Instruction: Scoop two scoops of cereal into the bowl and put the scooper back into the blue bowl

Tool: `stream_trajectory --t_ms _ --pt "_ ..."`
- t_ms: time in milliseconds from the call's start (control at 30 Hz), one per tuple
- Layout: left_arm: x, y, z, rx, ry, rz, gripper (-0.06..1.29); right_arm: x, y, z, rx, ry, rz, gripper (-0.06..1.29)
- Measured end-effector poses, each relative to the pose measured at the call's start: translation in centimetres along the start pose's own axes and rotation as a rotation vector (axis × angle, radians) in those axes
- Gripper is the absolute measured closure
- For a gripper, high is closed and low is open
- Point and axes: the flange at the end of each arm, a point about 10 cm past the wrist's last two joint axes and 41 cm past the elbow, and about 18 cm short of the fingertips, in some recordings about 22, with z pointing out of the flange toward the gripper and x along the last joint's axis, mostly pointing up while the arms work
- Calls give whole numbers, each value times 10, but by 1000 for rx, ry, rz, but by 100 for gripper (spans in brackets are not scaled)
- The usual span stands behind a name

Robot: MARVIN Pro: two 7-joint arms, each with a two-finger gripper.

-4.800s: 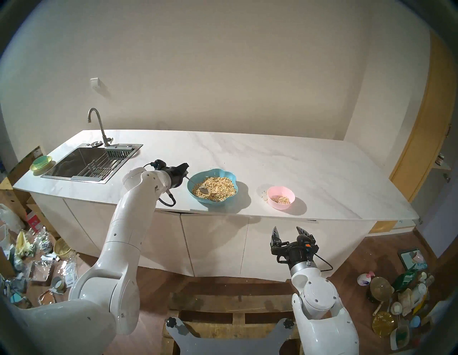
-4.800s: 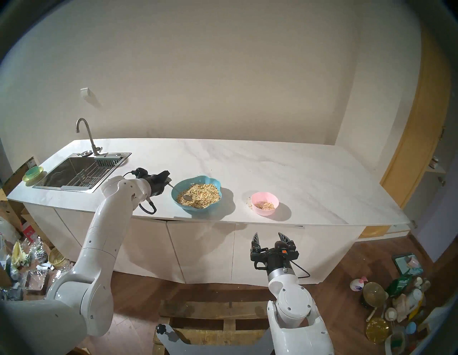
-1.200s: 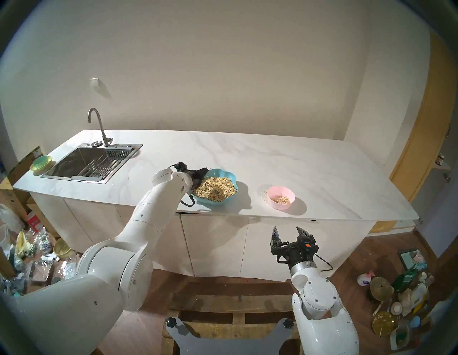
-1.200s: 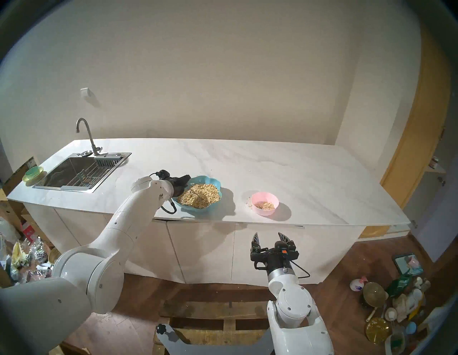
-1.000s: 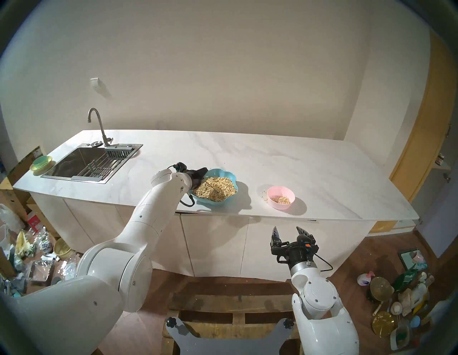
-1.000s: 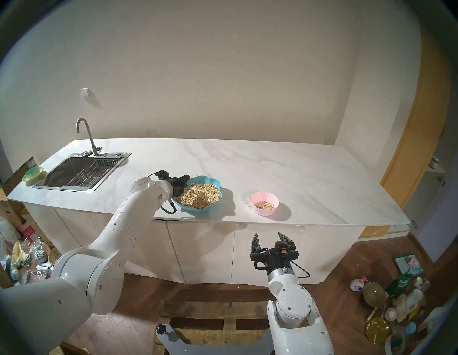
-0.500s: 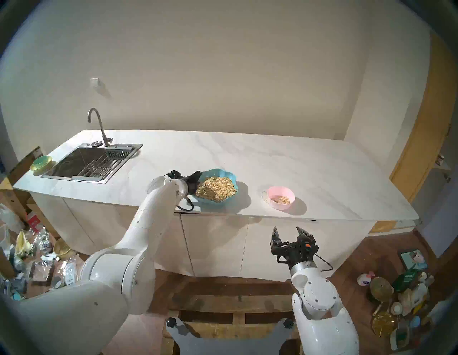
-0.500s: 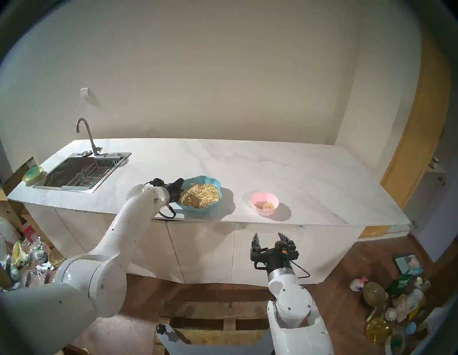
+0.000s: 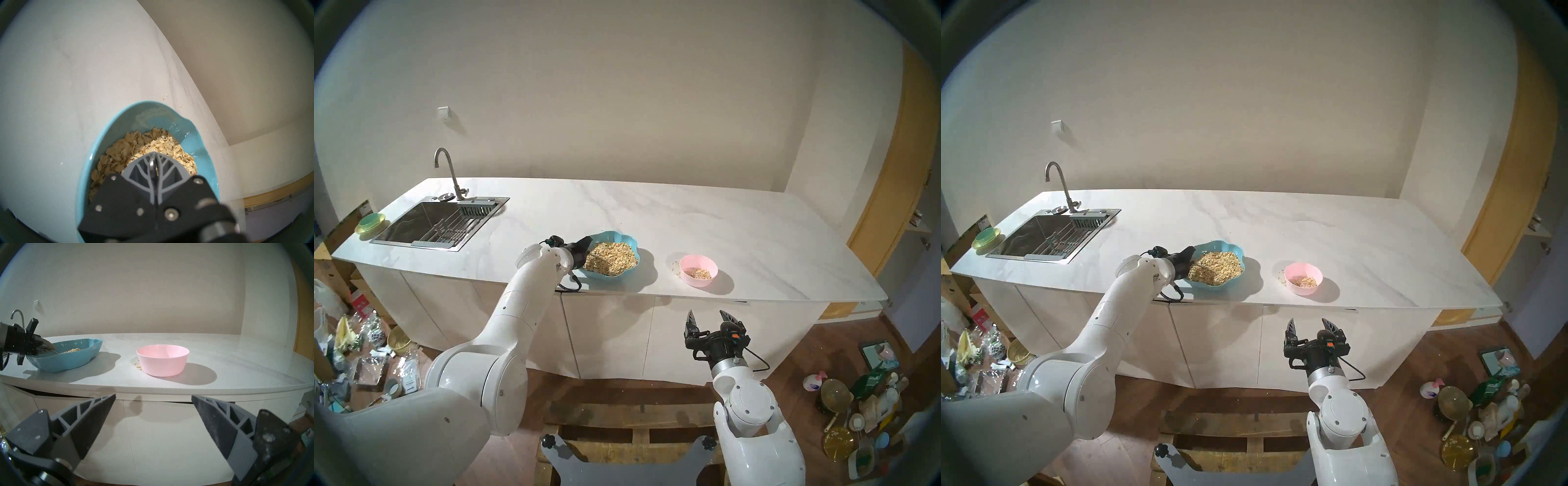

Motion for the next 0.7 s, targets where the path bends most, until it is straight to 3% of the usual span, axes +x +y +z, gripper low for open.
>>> stream_trajectory --t_ms 700 --pt "2 0 -3 -20 35 -154 125 0 0 0 0 0 0 2"
